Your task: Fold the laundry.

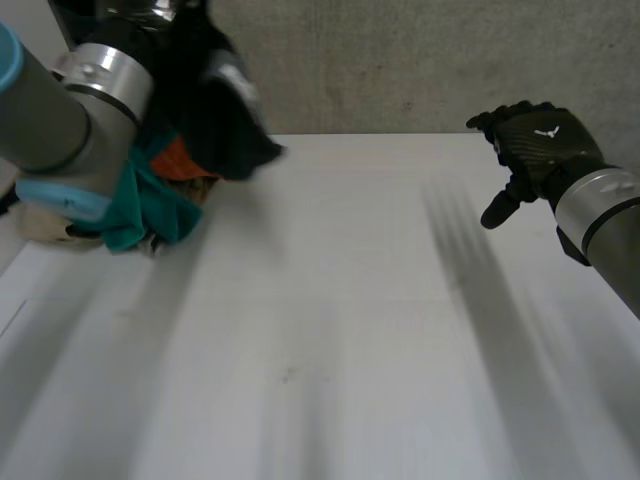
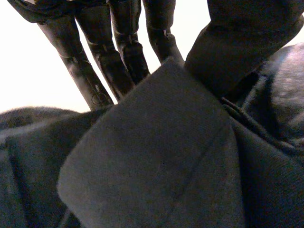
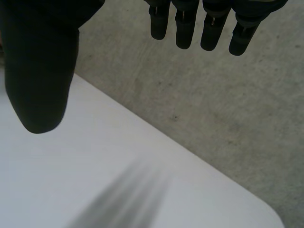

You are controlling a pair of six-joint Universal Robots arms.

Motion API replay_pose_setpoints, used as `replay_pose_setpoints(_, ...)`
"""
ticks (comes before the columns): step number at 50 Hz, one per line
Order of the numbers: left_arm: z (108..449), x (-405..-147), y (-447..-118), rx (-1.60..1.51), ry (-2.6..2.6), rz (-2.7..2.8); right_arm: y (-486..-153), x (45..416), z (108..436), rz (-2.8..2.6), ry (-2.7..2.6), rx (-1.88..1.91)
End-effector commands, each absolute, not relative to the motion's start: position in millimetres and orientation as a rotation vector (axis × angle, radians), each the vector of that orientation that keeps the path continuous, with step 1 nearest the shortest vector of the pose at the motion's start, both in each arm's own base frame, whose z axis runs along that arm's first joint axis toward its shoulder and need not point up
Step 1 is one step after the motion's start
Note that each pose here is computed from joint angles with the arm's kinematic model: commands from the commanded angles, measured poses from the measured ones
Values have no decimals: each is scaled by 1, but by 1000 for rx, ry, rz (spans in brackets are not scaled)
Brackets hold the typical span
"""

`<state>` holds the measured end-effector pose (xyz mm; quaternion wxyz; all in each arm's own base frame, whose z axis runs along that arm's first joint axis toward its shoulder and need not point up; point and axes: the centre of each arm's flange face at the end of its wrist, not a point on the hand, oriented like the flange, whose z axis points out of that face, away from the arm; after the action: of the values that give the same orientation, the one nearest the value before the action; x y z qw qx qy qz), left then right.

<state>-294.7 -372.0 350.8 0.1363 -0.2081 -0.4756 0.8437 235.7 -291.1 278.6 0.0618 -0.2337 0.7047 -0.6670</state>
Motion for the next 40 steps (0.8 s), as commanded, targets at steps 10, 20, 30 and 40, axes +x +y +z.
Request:
replay_pose_setpoints(10, 163, -417, -157, -996, -1767, 1554, -308, 209, 290, -2089, 2174, -630)
replay_pose_setpoints(20, 245, -388, -198, -821, -1735, 1803, -302, 211, 267, -1953, 2324, -847)
replay_pose_setpoints(30, 281, -304, -302, -631, -1823, 2067, -250, 241, 238, -1666, 2338, -1052)
replay_pose_setpoints(40, 189, -279, -395, -1025, -1896, 2026, -200, 310, 206, -1567, 2091, -980)
